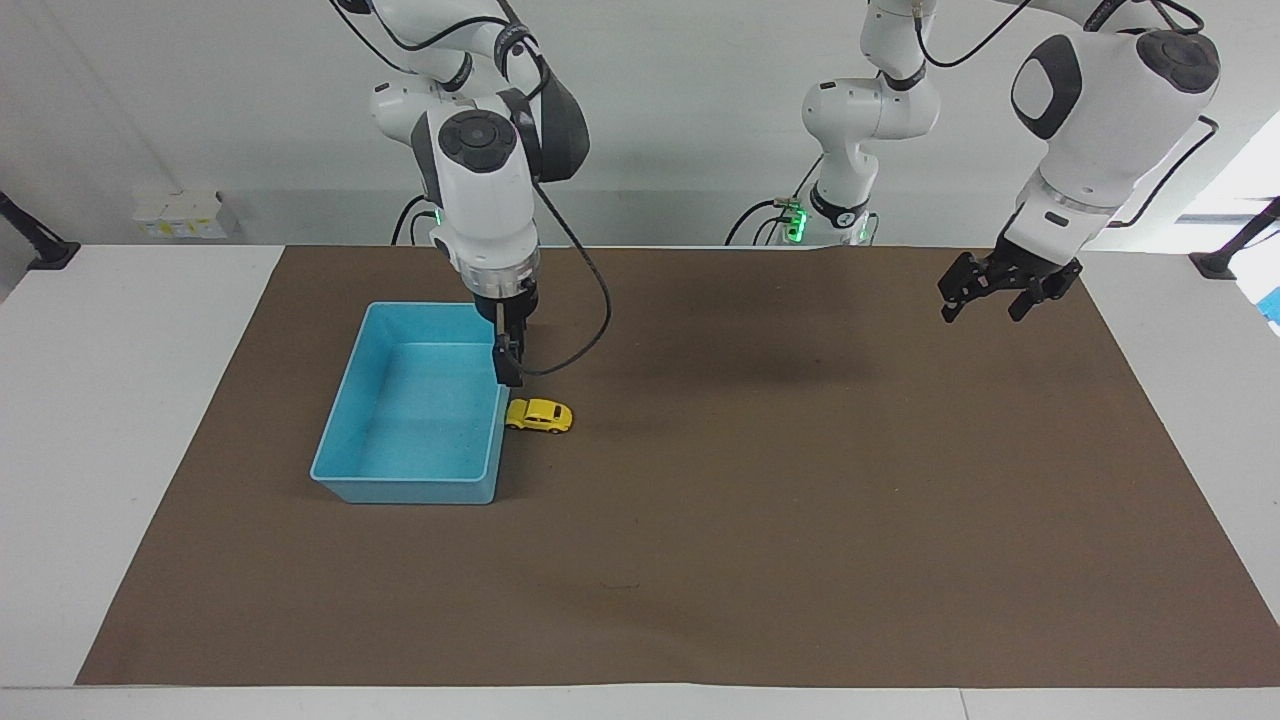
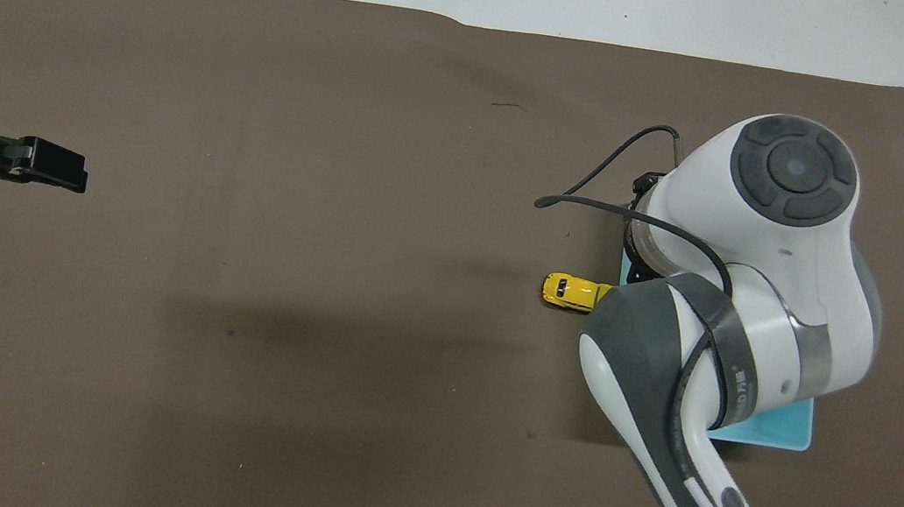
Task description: Wind up and store yellow beetle car
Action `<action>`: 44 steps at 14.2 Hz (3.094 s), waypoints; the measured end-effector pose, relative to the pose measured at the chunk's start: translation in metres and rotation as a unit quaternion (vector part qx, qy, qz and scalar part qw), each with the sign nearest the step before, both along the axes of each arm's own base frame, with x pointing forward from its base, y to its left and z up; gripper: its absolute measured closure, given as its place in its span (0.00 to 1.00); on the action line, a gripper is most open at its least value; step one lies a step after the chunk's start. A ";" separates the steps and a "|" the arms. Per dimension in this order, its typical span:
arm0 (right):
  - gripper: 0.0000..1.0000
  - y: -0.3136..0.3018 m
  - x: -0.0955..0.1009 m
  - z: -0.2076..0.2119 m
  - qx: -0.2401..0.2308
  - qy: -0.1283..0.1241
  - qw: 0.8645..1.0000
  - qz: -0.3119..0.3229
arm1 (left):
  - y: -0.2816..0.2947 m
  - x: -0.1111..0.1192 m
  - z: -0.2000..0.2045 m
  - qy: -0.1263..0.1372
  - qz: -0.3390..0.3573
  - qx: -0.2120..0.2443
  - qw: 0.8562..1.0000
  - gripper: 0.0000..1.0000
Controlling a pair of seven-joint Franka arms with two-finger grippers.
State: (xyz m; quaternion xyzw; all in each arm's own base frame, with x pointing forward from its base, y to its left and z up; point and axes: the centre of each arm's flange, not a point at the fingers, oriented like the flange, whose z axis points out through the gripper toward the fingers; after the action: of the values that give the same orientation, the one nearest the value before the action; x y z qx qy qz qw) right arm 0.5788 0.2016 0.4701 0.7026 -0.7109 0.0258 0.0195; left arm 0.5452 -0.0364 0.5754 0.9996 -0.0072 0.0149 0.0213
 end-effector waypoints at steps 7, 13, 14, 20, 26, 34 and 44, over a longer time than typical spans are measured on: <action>0.00 0.012 -0.021 -0.083 -0.033 -0.038 0.999 0.007 | 0.000 -0.017 0.052 0.013 -0.005 0.004 1.000 0.00; 0.00 0.033 -0.040 -0.141 -0.073 -0.043 0.996 0.022 | -0.005 -0.026 0.067 0.001 -0.010 0.004 1.000 0.00; 0.00 0.036 -0.041 -0.151 -0.072 -0.043 0.996 0.022 | -0.008 -0.026 0.067 0.001 -0.013 0.005 1.000 0.00; 0.04 0.037 -0.048 -0.182 -0.074 -0.040 0.996 0.030 | -0.010 -0.027 0.067 0.002 -0.016 0.005 1.000 0.00; 0.51 0.039 -0.049 -0.181 -0.080 -0.038 0.995 0.034 | -0.010 -0.027 0.067 0.002 -0.016 0.006 1.000 0.00; 0.51 0.079 -0.034 -0.119 -0.098 -0.052 0.992 0.064 | -0.010 -0.027 0.067 0.002 -0.016 0.006 1.000 0.00; 0.51 0.038 -0.031 -0.009 -0.054 -0.055 0.954 0.290 | -0.009 -0.027 0.067 0.002 -0.015 0.006 1.000 0.00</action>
State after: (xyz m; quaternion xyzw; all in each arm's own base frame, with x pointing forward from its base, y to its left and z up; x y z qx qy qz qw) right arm 0.5482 0.2399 0.4614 0.8740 -0.4739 0.1074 0.0097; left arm 0.5185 -0.0456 0.6422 0.9996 -0.0225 0.0125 0.0153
